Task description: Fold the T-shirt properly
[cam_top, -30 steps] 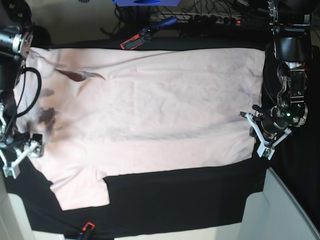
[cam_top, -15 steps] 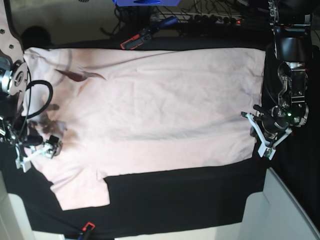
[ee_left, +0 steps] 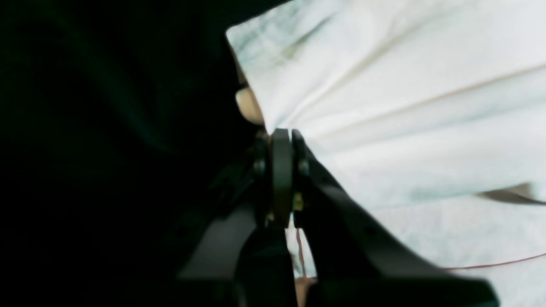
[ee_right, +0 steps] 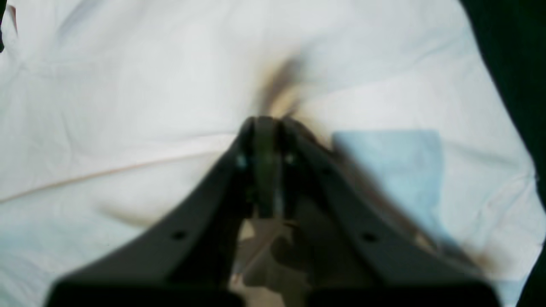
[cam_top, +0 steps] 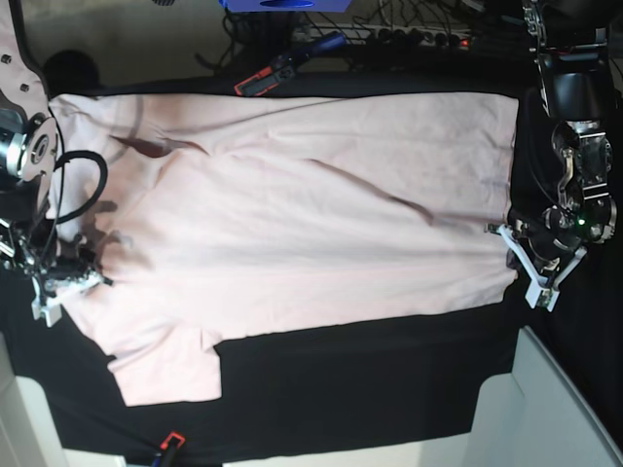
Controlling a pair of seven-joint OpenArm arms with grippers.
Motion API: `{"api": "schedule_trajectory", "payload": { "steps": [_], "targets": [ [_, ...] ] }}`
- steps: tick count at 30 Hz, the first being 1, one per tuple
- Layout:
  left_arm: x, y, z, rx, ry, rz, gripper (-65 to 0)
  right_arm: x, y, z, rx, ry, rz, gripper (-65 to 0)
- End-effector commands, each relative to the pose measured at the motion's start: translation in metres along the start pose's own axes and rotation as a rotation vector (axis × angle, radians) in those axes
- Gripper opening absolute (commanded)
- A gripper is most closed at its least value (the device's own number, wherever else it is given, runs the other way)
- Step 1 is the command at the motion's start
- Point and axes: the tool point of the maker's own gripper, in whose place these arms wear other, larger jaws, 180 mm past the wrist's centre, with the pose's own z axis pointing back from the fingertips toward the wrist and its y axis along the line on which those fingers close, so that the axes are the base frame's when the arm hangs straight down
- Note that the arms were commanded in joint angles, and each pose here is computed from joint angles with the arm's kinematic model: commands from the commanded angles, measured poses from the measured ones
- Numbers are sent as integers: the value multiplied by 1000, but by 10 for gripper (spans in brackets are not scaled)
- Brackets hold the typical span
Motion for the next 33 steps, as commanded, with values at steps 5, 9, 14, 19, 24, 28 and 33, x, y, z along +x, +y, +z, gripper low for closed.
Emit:
{"api": "schedule_trajectory", "payload": {
  "steps": [5,9,14,19,24,28,33],
  "targets": [
    [18,13,5,29,-44,-8,-650,19,-5,4,-26,-27,17,-650],
    [16,13,5,29,-40,-8,-650,52,-7,15,-38,-113,54,-641],
    [15,12,5,27,-38,-9,-650,51,-5,14,-35,-107,57,-292],
    [16,13,5,29,-39,-9,-650,33,1,6,-51,-64,52,0],
    [19,14,5,31,-45,-9,-650,-16,19,-11,-64,76,134,0],
    [19,14,5,31,-45,-9,-650,-21,27,-15,-68,80,140,-170],
    [19,15,6,32,-45,-10,-650,-20,7,-13,-183,76,110,-203]
  ]
}}
